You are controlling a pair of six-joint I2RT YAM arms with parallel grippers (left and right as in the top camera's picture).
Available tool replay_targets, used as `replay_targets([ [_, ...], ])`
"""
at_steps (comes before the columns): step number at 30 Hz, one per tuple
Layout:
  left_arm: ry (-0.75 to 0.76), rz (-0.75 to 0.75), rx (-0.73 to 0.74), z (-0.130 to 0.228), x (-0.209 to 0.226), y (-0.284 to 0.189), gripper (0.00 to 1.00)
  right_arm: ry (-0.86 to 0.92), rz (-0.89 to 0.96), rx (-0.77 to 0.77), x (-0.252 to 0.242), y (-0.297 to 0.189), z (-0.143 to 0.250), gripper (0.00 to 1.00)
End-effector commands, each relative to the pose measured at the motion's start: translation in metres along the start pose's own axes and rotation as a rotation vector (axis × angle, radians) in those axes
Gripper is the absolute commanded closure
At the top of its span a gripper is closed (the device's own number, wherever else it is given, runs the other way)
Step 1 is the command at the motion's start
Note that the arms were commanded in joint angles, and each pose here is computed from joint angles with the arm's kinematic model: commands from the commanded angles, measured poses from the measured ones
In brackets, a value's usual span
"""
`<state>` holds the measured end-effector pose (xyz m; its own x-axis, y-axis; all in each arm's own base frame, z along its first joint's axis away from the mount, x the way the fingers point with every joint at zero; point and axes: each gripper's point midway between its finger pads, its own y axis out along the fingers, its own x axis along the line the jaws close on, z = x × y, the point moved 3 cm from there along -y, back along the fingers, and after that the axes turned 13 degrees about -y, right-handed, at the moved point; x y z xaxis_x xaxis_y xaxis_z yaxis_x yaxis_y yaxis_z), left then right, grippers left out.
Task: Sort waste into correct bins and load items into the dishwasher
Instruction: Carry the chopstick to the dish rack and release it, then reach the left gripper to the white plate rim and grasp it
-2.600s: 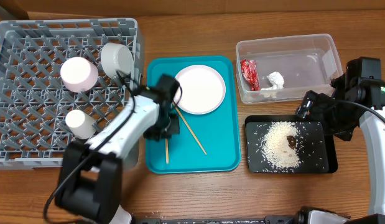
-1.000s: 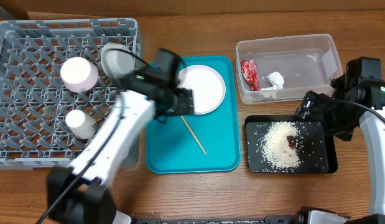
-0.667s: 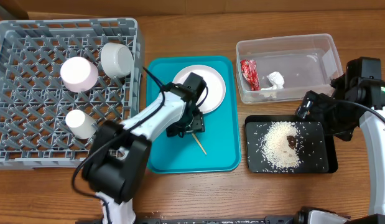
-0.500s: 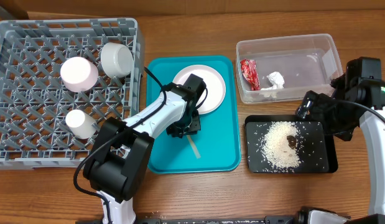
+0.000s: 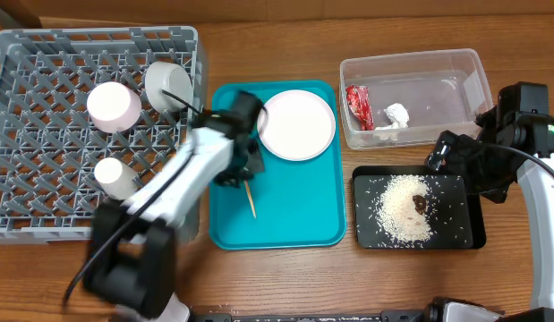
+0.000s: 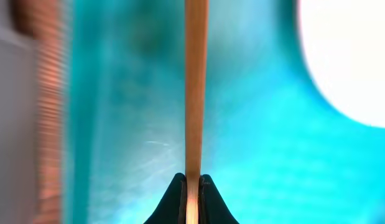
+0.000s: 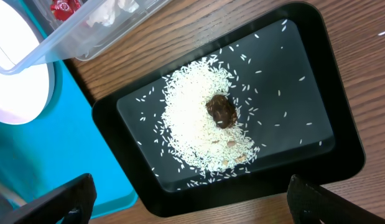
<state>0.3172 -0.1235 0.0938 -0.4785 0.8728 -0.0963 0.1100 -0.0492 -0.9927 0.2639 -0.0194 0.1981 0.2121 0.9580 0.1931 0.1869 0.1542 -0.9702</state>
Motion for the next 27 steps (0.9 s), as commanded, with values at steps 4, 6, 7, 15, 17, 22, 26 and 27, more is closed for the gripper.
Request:
replay_targets([
  [4,0.219,0.165,-0.304,-0.035,0.01,-0.11,0.96,-0.003,0.006,-0.015,0.0,-0.003,0.001,0.0],
  [6,0.223,0.136,-0.379,-0.044,0.026,-0.129,0.96,-0.003,0.006,-0.015,0.0,-0.003,0.001,0.0],
  [7,0.239,0.12,-0.406,-0.049,0.034,-0.135,0.96,-0.003,0.006,-0.016,0.0,-0.003,0.001,0.0],
  [15,0.311,-0.005,-0.357,-0.073,0.077,-0.117,0.96,-0.002,0.006,-0.016,-0.001,-0.003,0.001,0.0],
  [17,0.292,-0.03,-0.316,-0.078,0.084,-0.102,0.96,-0.003,0.006,-0.015,0.0,-0.003,0.001,0.0],
  [22,0.26,-0.084,-0.228,-0.087,0.095,-0.07,0.96,-0.003,0.006,-0.015,0.0,-0.003,0.001,0.0],
  [26,0.244,-0.097,-0.187,-0.092,0.099,-0.053,0.63,-0.002,0.006,-0.015,-0.001,-0.003,0.001,0.0],
  [27,0.244,-0.098,-0.184,-0.092,0.099,-0.053,0.56,-0.003,0.006,-0.015,0.0,-0.003,0.001,0.0],
])
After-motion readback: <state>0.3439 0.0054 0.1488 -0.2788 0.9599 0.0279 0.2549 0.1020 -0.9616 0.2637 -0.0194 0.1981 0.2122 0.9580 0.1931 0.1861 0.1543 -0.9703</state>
